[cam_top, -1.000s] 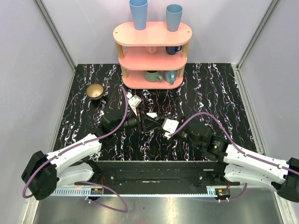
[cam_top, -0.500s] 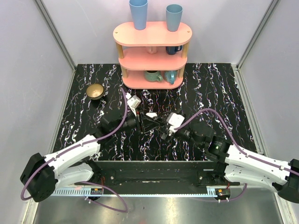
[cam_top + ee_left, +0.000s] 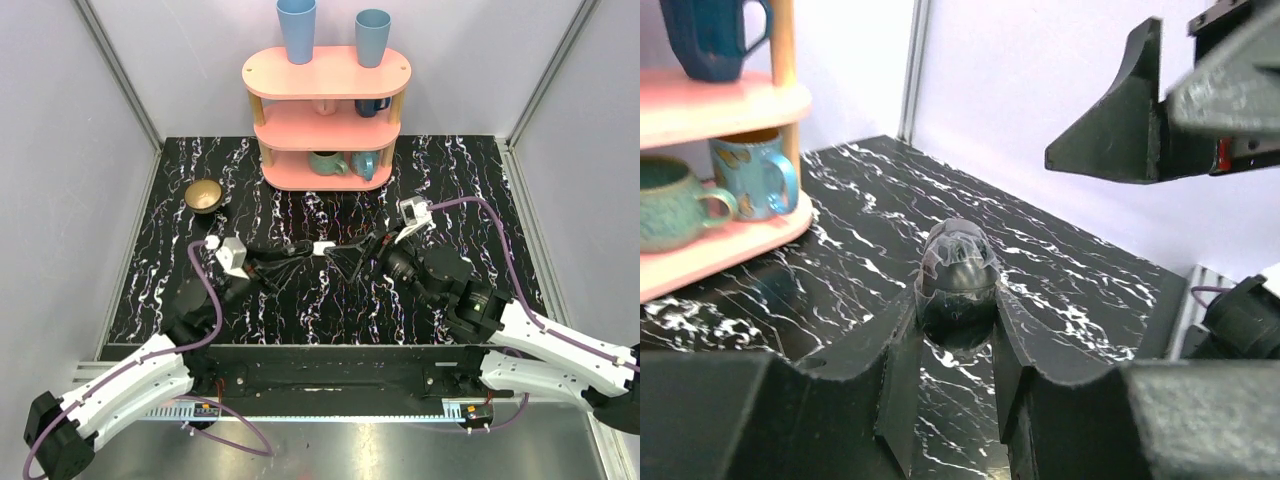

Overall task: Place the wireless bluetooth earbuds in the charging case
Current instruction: Adjust the charging case.

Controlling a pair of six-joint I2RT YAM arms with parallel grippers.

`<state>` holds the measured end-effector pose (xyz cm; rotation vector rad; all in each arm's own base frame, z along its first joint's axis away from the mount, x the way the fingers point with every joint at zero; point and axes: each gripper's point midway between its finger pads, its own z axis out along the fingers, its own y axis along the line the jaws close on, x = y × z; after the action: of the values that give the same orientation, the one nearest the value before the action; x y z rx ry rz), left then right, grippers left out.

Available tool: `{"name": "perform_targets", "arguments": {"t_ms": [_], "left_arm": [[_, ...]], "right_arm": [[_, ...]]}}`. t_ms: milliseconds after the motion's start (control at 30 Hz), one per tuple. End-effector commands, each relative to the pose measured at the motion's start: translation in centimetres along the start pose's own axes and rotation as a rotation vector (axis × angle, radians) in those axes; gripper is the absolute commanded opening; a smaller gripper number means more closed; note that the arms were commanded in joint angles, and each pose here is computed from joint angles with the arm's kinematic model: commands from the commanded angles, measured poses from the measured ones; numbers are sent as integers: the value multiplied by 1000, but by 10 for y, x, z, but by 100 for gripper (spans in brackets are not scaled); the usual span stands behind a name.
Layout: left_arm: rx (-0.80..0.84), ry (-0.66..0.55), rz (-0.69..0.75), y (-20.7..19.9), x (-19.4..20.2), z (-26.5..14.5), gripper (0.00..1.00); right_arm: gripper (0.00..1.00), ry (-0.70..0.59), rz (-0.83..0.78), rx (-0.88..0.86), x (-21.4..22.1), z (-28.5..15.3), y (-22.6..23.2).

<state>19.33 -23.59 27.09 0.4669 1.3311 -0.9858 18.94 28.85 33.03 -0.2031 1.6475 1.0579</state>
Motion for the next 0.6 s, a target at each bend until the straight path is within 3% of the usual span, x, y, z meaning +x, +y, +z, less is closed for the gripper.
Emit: {"name": "perform_targets", "arguments": {"t_ms": [0, 100, 567], "left_arm": [[74, -248, 201, -13, -45, -12, 0], [139, -342, 239, -24, -50, -23, 0], [277, -378, 192, -49, -58, -17, 0]], "right_arm": [[100, -58, 470, -16, -10, 6, 15], [100, -68, 575, -42, -8, 10, 18], [99, 56, 732, -137, 16, 35, 34]]}}
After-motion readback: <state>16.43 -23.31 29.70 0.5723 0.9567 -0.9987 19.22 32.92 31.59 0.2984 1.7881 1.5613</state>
